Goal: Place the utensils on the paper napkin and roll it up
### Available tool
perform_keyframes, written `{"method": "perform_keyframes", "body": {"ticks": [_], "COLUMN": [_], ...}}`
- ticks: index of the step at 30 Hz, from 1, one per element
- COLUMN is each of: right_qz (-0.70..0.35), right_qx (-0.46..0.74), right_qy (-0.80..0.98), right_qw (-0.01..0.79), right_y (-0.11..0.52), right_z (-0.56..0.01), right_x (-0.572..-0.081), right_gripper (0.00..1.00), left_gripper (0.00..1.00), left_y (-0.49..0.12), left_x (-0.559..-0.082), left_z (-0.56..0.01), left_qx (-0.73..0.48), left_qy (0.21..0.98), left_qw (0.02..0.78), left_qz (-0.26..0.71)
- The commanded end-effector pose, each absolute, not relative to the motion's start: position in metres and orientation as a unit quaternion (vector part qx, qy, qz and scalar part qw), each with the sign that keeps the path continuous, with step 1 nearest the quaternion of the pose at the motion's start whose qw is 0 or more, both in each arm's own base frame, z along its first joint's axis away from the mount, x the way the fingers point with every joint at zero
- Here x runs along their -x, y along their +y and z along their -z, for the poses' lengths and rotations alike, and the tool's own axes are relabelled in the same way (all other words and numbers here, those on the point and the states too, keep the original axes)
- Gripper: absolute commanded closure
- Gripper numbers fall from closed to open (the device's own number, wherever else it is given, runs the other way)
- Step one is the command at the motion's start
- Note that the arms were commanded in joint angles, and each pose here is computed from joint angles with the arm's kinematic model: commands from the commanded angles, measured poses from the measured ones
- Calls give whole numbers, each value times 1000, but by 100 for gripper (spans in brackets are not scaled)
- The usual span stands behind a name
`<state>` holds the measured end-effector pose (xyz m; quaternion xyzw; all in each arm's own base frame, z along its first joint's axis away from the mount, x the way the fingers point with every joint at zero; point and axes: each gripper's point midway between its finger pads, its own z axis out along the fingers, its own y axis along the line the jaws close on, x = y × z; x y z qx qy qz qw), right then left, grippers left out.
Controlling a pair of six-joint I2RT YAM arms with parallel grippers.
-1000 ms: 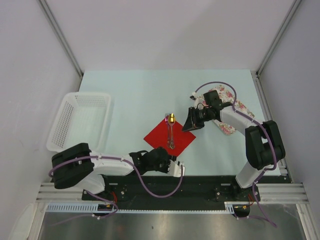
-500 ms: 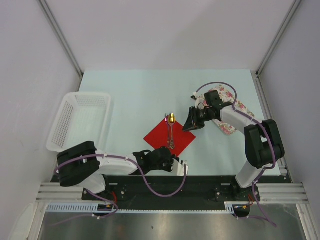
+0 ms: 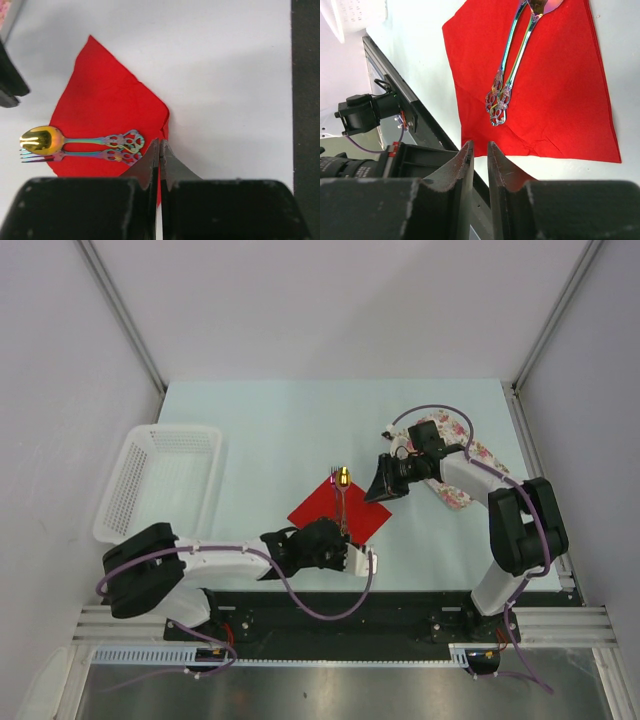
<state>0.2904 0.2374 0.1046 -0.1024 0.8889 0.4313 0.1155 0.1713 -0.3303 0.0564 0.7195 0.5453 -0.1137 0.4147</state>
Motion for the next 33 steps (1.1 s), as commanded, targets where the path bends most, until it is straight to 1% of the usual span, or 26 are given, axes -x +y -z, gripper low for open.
{"method": "perform_keyframes", "body": {"ticks": [1,6,14,17,23,27,33], "right_qz": [-443,-443,-445,-448,-468,-479,-494], "right_qx": [98,97,98,99,84,74,60], "right_qy": [884,884,884,883,876,872,866], "right_qw": [112,111,106,99,77,69,46], "right_y": [241,240,240,239,240,242,248], "right_z": [-102,-101,-99,-97,-97,-96,-90], "right_x": [-293,-294,-290,-287,-276,-274,-268], "right_gripper": [79,78,69,68,71,75,77], "left_gripper": [100,100,100,100,100,100,100], "left_y": [-338,-335,-335,-335,-334,-335,-334], "left_x": [-180,-205,-246,-259,-283,-291,-303], "left_z": [-86,-92,-91,-89,-79,-76,-67], "left_qx": [-708,-700,-686,-682,-674,-675,-672], "left_qy": [541,547,565,566,582,582,590], "left_qw": [432,440,445,451,446,446,441], "left_qz": [140,131,113,103,89,79,73]}}
